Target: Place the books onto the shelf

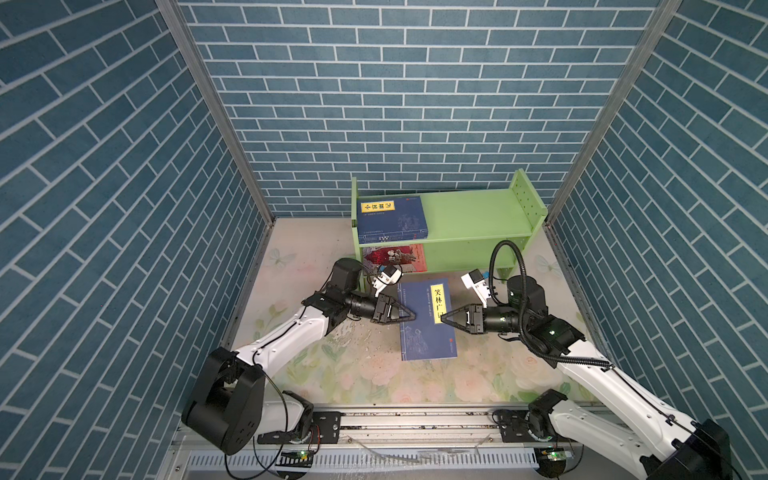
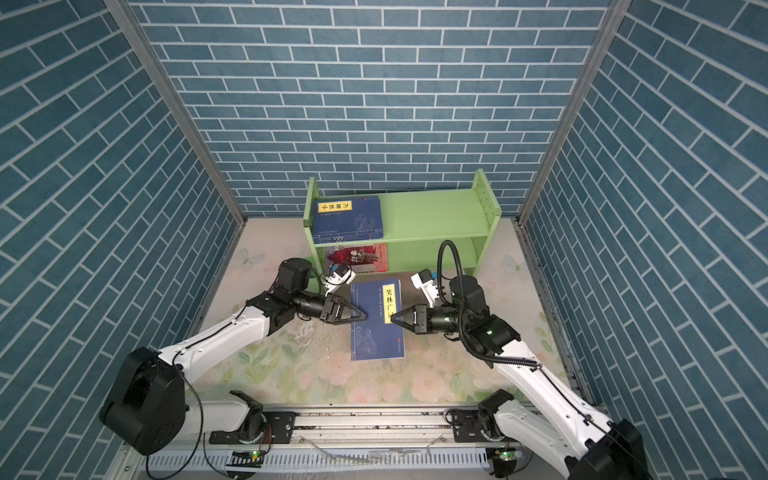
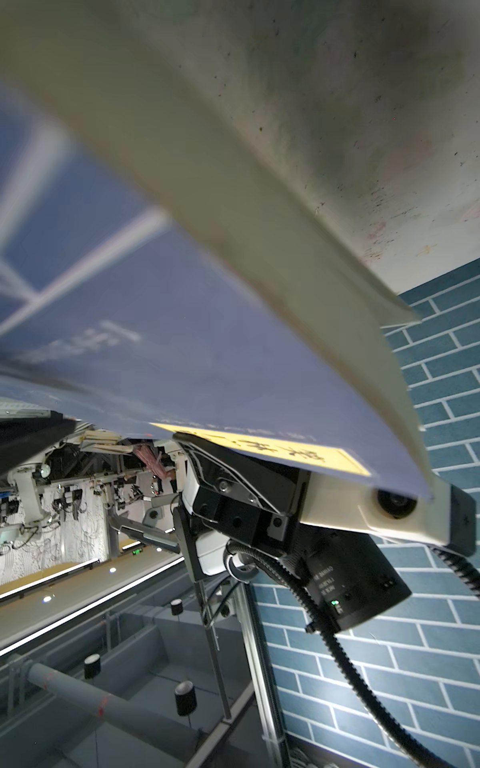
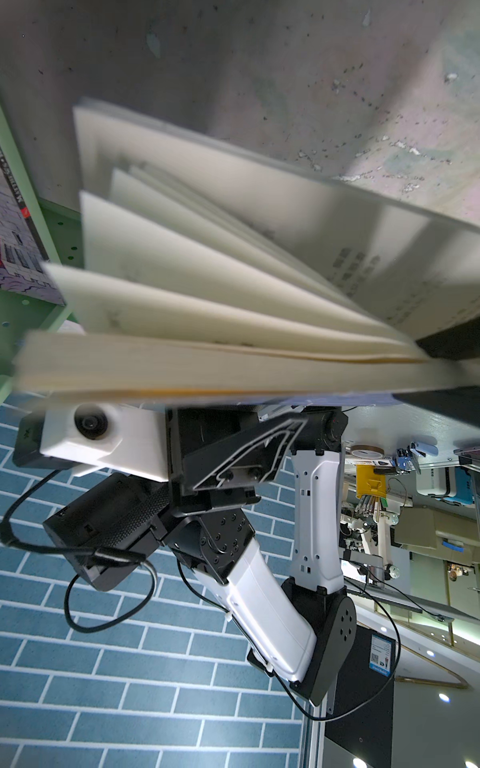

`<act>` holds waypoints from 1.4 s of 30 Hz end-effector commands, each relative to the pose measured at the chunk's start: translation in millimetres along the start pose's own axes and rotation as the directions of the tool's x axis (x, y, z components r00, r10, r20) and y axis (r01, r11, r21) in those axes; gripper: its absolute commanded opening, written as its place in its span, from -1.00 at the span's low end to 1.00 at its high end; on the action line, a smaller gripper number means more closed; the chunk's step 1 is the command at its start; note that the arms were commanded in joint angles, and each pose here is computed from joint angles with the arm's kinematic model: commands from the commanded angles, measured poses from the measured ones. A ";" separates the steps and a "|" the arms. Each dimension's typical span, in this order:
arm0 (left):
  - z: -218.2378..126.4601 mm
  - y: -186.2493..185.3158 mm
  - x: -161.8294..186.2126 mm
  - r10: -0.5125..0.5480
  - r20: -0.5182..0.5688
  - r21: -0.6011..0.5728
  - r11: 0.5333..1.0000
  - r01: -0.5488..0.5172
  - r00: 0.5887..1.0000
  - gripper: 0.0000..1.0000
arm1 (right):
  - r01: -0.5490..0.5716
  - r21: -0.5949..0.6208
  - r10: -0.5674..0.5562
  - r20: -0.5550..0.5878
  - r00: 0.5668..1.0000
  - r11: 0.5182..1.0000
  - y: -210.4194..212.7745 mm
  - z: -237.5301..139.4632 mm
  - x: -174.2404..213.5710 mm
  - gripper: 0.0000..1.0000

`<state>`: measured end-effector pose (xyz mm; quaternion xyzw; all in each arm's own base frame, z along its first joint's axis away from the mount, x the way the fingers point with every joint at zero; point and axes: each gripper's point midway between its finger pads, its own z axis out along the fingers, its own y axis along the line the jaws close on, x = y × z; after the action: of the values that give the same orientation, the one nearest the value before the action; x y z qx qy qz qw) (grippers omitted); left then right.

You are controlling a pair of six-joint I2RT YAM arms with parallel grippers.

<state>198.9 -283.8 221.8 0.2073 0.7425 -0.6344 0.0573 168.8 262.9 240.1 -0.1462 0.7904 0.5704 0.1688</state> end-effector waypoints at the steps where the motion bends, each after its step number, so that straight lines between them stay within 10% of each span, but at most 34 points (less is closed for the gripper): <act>1: -2.0 -21.1 -4.9 0.054 -0.004 0.036 0.998 -0.054 0.999 -0.66 | 0.075 -0.052 -0.074 0.023 0.997 0.996 19.4 -2.1 -13.3 -1.00; 7: -5.0 -40.9 -10.2 0.094 -0.017 0.067 0.993 -0.093 0.995 -1.00 | 0.033 0.098 -0.039 0.056 0.998 0.995 -5.6 -12.6 -18.9 0.06; 13: -14.5 -73.5 -7.5 0.292 -0.057 0.059 0.955 -0.289 0.955 -1.00 | 0.010 0.299 -0.094 0.268 0.959 0.954 -10.0 -67.1 -47.7 0.64; 29: -87.4 -175.4 -128.4 0.653 0.218 -0.420 0.733 -0.535 0.725 -0.99 | 0.270 0.070 -0.262 0.560 0.786 0.960 106.3 -108.9 -105.2 0.79; 42: -132.2 -176.0 -191.4 0.287 0.627 -0.165 0.958 -0.236 0.724 -0.99 | 0.346 -0.228 -0.182 0.531 0.827 0.910 148.0 -38.8 -152.7 0.77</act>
<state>329.6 -221.7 438.7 0.0933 0.7193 -0.5628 0.3965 253.4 269.6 397.8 -0.0981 0.6541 0.6357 0.3980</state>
